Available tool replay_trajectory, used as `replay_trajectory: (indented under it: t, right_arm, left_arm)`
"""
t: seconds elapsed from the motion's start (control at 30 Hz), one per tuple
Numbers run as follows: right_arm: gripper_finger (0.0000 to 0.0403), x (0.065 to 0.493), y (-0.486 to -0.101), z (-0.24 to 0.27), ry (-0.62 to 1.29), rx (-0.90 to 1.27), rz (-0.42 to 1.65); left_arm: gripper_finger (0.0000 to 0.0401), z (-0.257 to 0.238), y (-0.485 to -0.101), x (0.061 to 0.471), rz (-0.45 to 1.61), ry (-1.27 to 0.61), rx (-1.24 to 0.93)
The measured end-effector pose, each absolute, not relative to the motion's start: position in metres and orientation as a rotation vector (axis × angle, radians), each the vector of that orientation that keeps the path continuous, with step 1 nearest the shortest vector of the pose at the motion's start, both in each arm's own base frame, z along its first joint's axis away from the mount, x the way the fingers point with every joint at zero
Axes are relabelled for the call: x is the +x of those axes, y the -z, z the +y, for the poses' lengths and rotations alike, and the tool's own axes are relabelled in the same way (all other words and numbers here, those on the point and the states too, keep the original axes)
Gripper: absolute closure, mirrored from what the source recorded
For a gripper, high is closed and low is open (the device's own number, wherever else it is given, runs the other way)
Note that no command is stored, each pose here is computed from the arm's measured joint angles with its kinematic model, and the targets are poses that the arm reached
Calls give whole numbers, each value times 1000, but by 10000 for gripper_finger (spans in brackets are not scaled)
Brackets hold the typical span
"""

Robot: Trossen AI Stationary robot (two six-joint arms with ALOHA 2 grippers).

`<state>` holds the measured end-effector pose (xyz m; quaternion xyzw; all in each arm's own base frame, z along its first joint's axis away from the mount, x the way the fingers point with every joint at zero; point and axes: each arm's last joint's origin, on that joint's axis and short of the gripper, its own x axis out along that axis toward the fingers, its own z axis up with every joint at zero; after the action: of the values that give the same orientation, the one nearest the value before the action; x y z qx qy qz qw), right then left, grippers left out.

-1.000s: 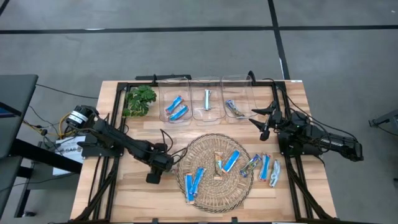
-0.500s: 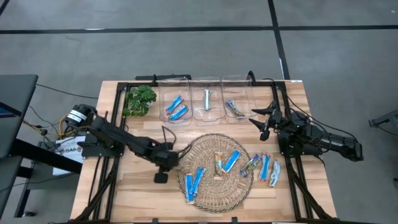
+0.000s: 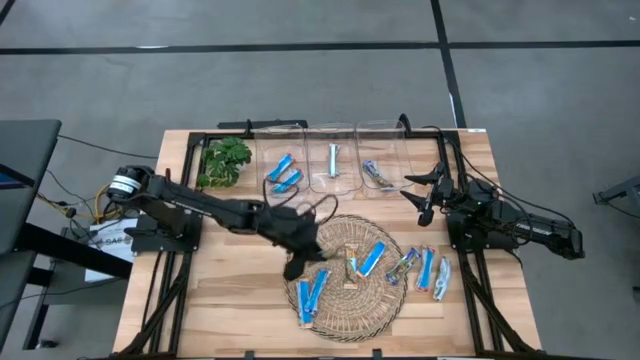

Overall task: Pick and place Granola Bars by type
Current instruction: Put the red granola bar into the left transparent bin

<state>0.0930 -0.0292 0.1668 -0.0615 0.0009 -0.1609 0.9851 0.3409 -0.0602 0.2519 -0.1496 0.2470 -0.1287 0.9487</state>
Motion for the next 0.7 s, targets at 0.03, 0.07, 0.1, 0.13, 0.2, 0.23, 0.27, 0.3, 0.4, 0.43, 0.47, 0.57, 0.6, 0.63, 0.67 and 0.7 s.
replay_trajectory:
  t: [0.03, 0.07, 0.1, 0.13, 0.2, 0.23, 0.27, 0.3, 0.4, 0.43, 0.47, 0.57, 0.6, 0.63, 0.67, 0.7]
  right_arm:
    - [188, 93, -167, -29, 323, -124, 2]
    - [188, 93, -167, -29, 323, -124, 2]
    - [188, 93, -167, -29, 323, -123, 2]
    - [188, 93, -167, -29, 323, -124, 2]
    - [188, 93, -167, -29, 323, -123, 2]
    - [188, 93, -167, -29, 323, -123, 2]
    - [188, 93, -167, -29, 323, -123, 2]
    - [188, 93, -167, -29, 323, -123, 2]
    - [188, 93, -167, -29, 323, -124, 2]
    - [188, 93, -167, -29, 323, -124, 2]
    - [188, 93, -167, -29, 323, -123, 2]
    - [188, 93, -167, -29, 323, -124, 2]
    - [188, 93, -167, -29, 323, -124, 2]
    - [188, 93, -167, -29, 323, -124, 2]
    - [188, 93, -167, -29, 323, -124, 2]
    - [188, 93, -167, -29, 323, -124, 2]
  left_arm:
    - [351, -57, -258, 344, 469, 257, -307]
    - [351, -54, -264, 346, 439, 253, -309]
    - [351, -51, -269, 348, 411, 248, -311]
    - [351, -48, -274, 350, 394, 241, -313]
    - [351, -42, -280, 353, 373, 229, -303]
    - [351, -39, -281, 353, 368, 223, -295]
    - [351, -36, -281, 354, 365, 217, -286]
    - [351, -33, -281, 354, 364, 209, -279]
    - [351, -22, -280, 354, 372, 179, -269]
    - [351, -18, -279, 354, 378, 162, -270]
    - [351, -13, -278, 354, 386, 139, -270]
    - [351, 4, -274, 353, 425, 55, -244]
    - [351, 11, -272, 352, 442, 24, -227]
    - [350, 19, -270, 351, 456, -10, -209]
    - [351, 26, -268, 349, 474, -46, -192]
    - [350, 34, -267, 348, 490, -85, -174]
